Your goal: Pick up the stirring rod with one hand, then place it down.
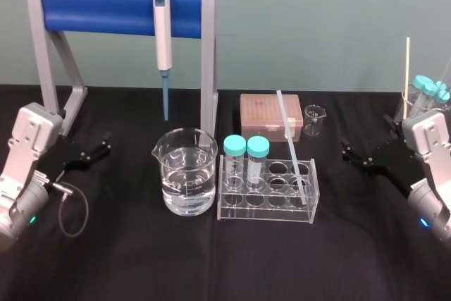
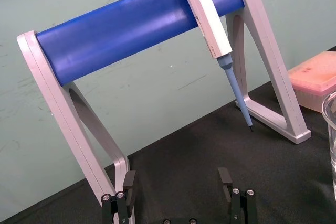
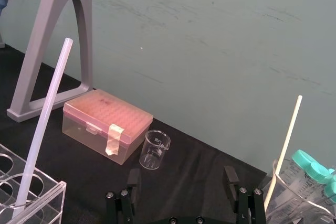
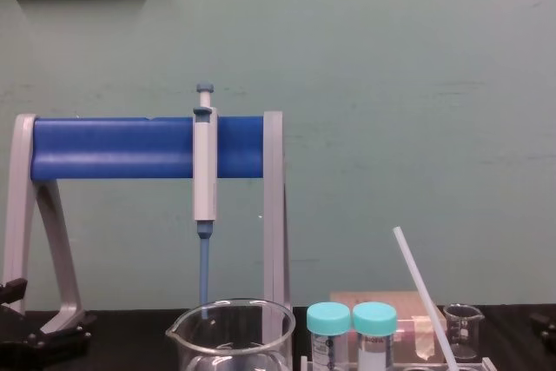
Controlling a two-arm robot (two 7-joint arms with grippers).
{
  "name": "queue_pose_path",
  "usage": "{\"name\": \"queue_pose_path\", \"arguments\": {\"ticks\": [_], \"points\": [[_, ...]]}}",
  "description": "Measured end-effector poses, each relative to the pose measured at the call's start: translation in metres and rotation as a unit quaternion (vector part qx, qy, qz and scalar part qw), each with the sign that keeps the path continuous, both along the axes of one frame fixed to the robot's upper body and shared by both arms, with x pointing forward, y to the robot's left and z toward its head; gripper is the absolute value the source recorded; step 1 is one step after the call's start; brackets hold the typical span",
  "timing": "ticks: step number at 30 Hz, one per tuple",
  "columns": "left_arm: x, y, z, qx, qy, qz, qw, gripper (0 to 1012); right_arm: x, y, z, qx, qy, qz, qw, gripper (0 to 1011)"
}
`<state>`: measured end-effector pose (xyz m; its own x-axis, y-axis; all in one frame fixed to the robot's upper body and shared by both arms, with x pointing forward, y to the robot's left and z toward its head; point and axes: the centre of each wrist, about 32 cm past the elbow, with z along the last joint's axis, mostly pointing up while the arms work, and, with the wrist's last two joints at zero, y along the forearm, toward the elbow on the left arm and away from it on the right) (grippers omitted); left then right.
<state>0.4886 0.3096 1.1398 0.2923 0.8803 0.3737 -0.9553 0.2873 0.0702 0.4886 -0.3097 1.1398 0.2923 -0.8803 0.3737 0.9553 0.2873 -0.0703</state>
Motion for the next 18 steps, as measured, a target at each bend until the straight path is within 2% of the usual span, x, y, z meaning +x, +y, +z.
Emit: {"name": "queue_pose_path", "arguments": {"ticks": [18], "points": [[0.0,0.0,0.0,0.0,0.0,0.0,1.0,1000,0.0,0.0,0.0,0.0,0.0,0.0,1.0,1003]]}}
